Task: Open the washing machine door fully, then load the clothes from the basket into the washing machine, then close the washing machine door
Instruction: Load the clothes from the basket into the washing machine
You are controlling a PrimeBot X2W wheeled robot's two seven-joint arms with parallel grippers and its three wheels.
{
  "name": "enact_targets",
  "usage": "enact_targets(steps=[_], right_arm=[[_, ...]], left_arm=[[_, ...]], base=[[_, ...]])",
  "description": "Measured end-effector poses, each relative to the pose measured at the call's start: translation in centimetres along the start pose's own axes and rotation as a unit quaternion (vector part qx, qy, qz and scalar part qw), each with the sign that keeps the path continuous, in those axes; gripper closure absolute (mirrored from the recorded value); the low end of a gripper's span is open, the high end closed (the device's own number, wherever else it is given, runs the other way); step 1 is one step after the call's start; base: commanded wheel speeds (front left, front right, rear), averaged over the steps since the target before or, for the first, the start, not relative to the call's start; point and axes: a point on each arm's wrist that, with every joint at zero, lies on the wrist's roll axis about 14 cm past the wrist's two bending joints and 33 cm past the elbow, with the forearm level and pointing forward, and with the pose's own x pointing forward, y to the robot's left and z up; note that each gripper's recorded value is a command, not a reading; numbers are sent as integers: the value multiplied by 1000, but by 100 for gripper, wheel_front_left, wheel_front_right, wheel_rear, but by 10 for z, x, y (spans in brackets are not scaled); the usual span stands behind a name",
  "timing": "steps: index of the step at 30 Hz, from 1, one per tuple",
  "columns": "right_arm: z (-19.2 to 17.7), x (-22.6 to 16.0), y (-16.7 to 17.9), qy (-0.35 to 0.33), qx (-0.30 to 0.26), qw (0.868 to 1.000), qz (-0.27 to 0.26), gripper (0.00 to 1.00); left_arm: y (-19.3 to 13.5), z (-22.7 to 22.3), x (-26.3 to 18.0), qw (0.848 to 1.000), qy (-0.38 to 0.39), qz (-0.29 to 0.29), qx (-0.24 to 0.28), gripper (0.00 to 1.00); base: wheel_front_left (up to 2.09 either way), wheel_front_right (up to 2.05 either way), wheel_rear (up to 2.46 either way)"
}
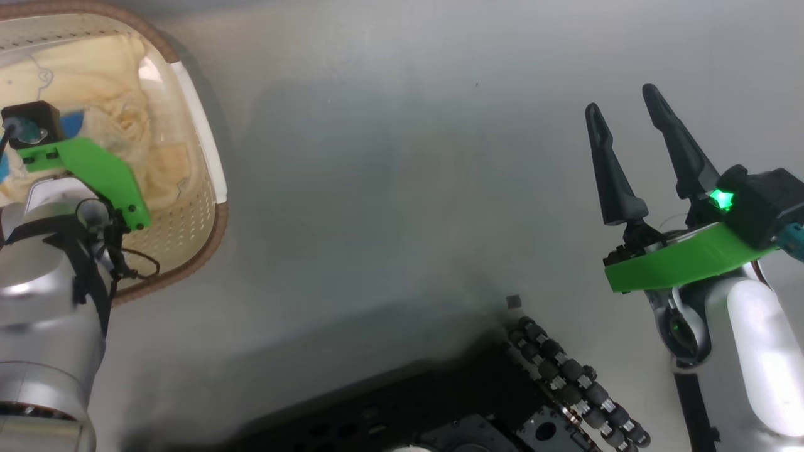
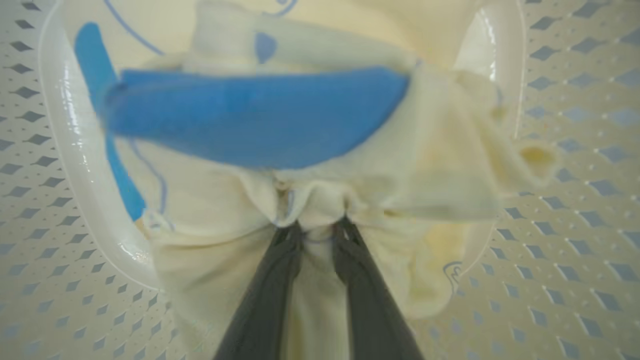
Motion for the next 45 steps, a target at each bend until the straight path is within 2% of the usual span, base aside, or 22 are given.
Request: enact_targets(steps=[11,23,38,45], right_arm=[[2,2,1,-5,5,1000,0,0],[38,-3,4,-47,11,999,4,0],[88,-49,-2,-95,21,995,-8,0],[108,-80,1,-116,25,993,-3,0]], left_arm=[[4,3,-5,1000,-14,-4,8,100],[11,29,-49,993,-115,-7,26,100],[6,70,-152,960,-279,-8,15,100],[2,79,-218,930,-367,-9,-1,100]], base=[[0,0,0],[0,0,0],[0,0,0],[0,0,0]])
